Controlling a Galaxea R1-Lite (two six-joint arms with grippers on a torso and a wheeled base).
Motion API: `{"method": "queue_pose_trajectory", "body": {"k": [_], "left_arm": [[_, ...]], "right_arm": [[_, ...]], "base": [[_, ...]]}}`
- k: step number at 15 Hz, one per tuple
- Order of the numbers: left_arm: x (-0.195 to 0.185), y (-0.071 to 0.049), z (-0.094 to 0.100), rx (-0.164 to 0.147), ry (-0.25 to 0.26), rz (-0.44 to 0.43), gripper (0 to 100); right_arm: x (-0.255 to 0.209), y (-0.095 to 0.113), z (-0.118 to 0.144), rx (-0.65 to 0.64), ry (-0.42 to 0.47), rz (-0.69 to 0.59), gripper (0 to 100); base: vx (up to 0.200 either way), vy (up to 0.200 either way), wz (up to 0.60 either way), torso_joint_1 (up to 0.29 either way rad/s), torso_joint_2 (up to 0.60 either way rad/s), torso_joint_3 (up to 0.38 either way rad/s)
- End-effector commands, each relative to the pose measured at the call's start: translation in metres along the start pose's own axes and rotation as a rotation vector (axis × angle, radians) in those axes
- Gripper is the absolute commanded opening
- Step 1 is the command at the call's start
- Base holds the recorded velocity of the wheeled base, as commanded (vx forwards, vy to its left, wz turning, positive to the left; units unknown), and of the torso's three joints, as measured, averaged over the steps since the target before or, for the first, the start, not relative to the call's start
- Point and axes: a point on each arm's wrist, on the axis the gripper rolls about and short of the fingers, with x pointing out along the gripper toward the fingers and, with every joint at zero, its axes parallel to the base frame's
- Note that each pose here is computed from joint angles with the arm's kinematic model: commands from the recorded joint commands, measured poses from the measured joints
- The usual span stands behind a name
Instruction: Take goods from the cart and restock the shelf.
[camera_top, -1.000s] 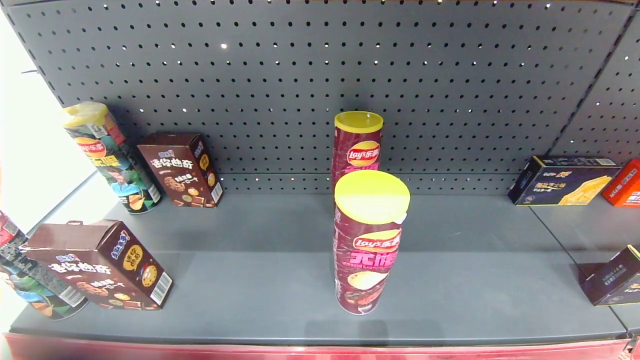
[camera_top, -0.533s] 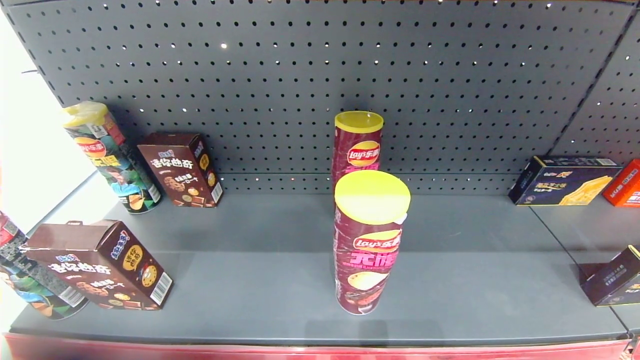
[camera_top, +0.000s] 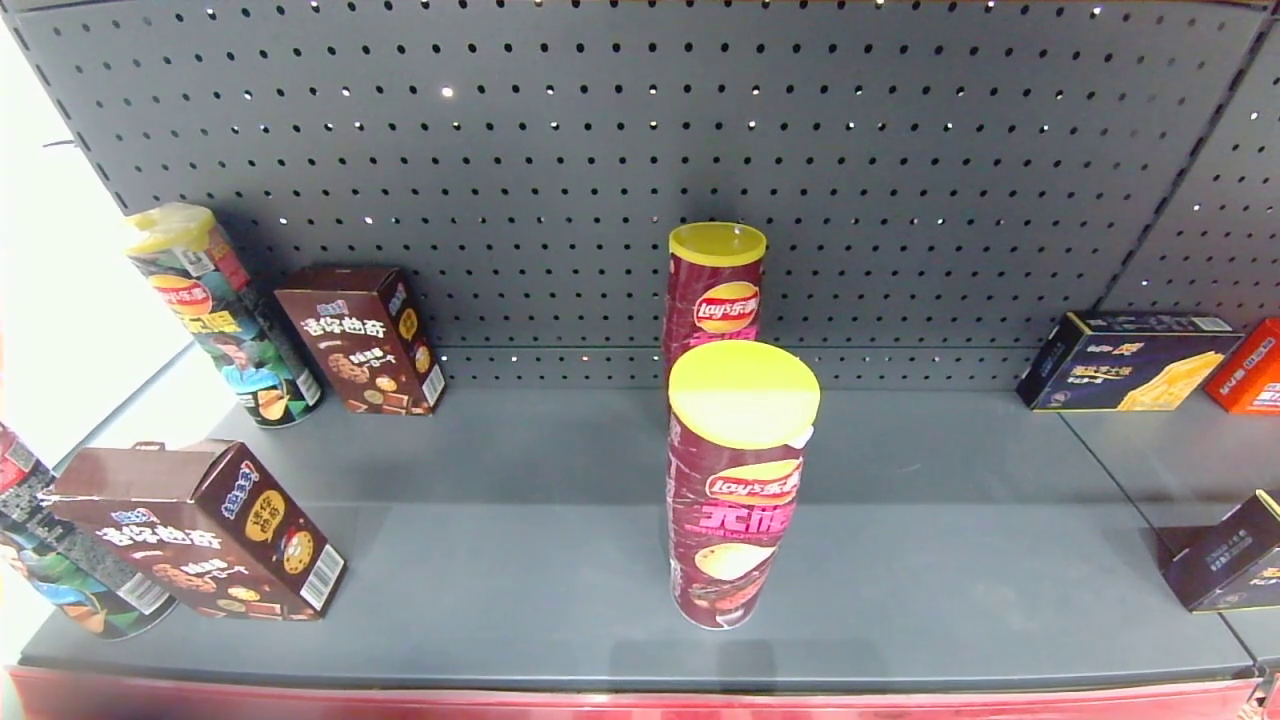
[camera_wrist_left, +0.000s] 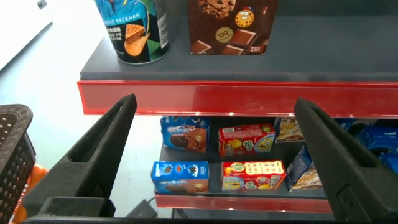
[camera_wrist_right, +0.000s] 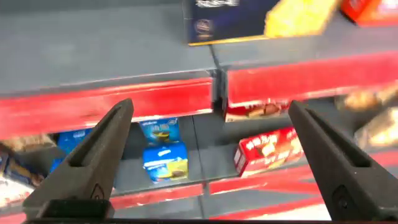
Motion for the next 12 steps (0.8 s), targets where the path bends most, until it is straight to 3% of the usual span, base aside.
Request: {"method": "queue_pose_trajectory", "body": {"k": [1, 3, 12], "left_arm": [[0.0000, 0.0000, 0.0003, 0.000, 0.000, 0.002, 100], [0.0000, 0.0000, 0.0003, 0.000, 0.000, 0.002, 100], [0.0001, 0.0002, -0.0001, 0.000, 0.002, 0.008, 100]], "right_arm": [[-0.0009, 0.0001, -0.0013, -0.032, -0.015, 0.131, 100], [-0.0059, -0.0007, -0.0029, -0.006, -0.082, 0.121, 100], [-0.0059, -0.0005, -0.0029, -0.011, -0.083, 0.131, 100]], "base": [[0.000, 0.000, 0.00, 0.000, 0.00, 0.000], [0.000, 0.000, 0.00, 0.000, 0.00, 0.000], [0.000, 0.000, 0.00, 0.000, 0.00, 0.000]]}}
